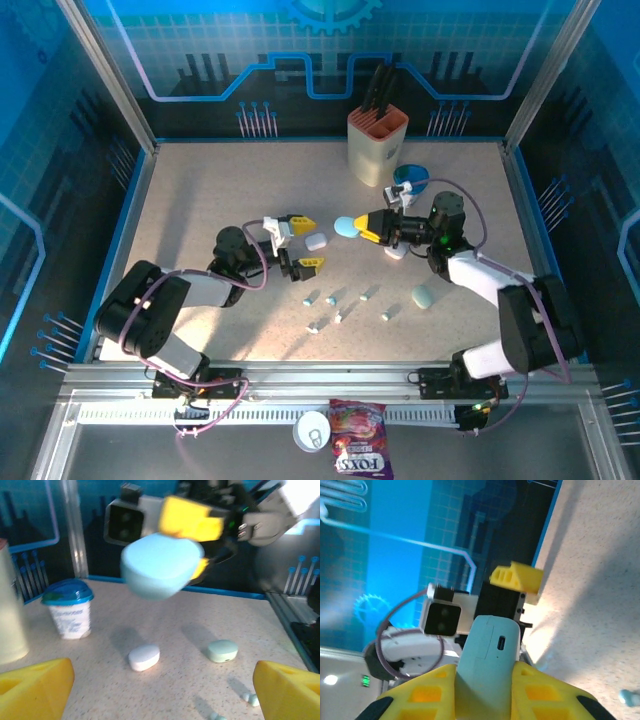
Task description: Insert wireless bluetooth earbuds into charging case
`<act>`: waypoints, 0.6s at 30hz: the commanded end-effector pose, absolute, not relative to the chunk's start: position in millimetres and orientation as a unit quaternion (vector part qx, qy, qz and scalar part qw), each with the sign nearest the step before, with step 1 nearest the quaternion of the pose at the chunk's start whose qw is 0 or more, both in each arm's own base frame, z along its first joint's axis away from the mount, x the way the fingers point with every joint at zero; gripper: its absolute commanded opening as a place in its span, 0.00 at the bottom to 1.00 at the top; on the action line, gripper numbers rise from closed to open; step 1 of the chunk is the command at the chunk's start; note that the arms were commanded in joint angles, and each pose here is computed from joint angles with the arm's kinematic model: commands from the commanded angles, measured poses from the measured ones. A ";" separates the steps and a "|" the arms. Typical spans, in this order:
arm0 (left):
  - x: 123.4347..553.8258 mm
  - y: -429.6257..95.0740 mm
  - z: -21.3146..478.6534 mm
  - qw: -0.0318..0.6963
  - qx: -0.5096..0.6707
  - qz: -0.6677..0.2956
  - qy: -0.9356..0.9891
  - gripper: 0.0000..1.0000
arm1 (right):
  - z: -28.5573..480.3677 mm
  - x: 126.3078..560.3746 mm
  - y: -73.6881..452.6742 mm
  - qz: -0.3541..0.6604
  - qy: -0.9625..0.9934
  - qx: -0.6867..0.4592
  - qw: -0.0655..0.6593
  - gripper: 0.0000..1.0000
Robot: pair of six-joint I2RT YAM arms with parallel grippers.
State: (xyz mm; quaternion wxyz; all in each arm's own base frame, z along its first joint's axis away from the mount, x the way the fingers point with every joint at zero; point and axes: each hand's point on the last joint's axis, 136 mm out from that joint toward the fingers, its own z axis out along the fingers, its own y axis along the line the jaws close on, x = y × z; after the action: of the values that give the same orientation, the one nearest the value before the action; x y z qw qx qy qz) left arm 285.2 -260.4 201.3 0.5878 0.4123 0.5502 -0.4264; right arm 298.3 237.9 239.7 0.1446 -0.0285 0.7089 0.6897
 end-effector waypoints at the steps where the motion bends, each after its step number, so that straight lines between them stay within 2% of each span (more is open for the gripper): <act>1: 273.6 -266.5 215.7 0.614 0.459 -0.422 0.484 0.92 | 272.3 289.4 246.5 0.748 0.648 -0.050 0.136 0.16; 12: 282.9 -275.3 229.5 0.610 0.472 -0.437 0.462 0.91 | 258.6 279.7 279.6 0.754 0.649 -0.045 0.086 0.14; 16: 278.7 -278.2 235.6 0.593 0.479 -0.461 0.455 0.80 | 254.2 278.6 281.3 0.754 0.652 -0.031 0.065 0.14; 18: 275.1 -279.4 238.3 0.583 0.485 -0.473 0.449 0.78 | 255.0 277.9 281.5 0.754 0.652 -0.034 0.063 0.13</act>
State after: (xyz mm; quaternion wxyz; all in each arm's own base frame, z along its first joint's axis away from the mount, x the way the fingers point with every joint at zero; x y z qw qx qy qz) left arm 284.2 -275.5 228.1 0.5943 0.4621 0.4784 -0.4520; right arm 280.9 279.1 248.3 0.0600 -0.0226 0.6614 0.7473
